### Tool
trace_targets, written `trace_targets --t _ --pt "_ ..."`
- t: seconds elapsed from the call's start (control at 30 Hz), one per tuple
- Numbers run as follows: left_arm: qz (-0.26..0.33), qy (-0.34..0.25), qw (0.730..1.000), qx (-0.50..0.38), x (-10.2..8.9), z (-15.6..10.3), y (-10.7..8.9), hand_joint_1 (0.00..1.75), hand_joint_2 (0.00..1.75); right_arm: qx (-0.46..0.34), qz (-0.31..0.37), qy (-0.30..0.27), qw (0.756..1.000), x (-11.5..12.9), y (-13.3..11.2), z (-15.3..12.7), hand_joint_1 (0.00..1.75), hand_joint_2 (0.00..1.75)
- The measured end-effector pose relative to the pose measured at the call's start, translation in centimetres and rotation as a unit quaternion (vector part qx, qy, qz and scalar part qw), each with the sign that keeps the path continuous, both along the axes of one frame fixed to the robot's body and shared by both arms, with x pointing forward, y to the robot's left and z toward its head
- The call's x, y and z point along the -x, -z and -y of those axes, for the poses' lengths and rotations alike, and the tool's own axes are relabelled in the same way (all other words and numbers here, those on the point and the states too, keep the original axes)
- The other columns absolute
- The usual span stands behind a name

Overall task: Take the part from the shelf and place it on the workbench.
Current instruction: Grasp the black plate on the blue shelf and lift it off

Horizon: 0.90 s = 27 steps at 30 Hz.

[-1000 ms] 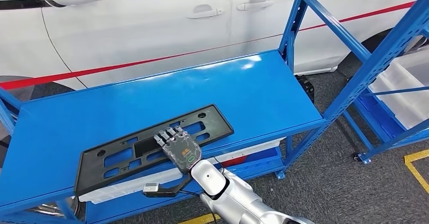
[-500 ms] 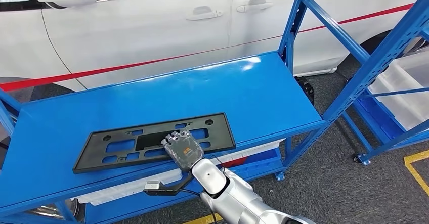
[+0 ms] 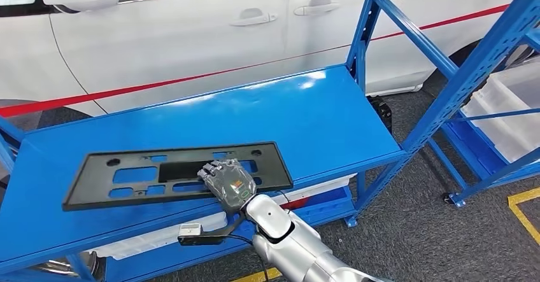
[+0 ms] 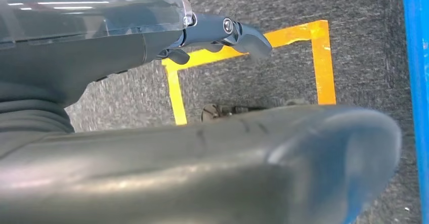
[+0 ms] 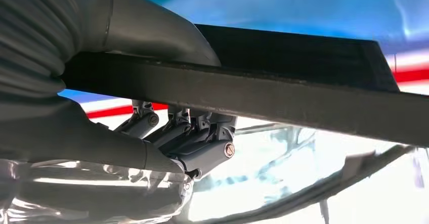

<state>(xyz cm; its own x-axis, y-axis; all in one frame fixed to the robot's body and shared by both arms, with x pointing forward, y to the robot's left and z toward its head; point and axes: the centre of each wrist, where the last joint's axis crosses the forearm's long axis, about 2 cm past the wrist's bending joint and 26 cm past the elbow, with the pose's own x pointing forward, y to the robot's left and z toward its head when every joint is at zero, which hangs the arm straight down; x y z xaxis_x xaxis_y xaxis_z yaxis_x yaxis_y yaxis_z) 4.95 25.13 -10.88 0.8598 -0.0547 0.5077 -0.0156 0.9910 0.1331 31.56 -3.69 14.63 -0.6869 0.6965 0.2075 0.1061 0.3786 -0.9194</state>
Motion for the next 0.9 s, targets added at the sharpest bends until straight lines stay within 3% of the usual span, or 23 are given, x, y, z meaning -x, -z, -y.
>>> trace_targets --t 0.1,0.23,0.33,0.63,0.87,0.9 --pt "-0.006 -0.018 1.0 -0.012 0.0 0.3 0.0 0.0 0.0 -0.135 -0.023 -0.029 0.99 0.3 -1.4 0.3 1.75 1.75" --pt "-0.016 -0.034 0.999 -0.014 0.4 0.6 0.0 0.0 0.0 -0.369 -0.045 -0.053 0.927 1.0 -4.5 2.5 1.75 1.75" --pt "-0.02 -0.033 0.999 -0.011 0.8 0.7 0.0 0.0 0.0 -0.447 -0.007 -0.058 0.893 1.2 -7.2 5.4 1.75 1.75" --pt "-0.011 0.0 1.0 -0.001 0.6 0.7 0.0 0.0 0.0 -0.527 0.163 -0.041 0.833 3.7 -12.8 15.0 1.75 1.75" --pt "-0.008 0.001 1.0 0.001 0.3 0.7 0.0 0.0 0.0 -0.52 0.195 -0.044 0.831 5.0 -13.3 16.9 1.75 1.75" --pt "-0.007 0.002 1.0 0.001 0.3 0.7 0.0 0.0 0.44 -0.521 0.198 -0.044 0.829 5.0 -13.4 17.0 1.75 1.75"
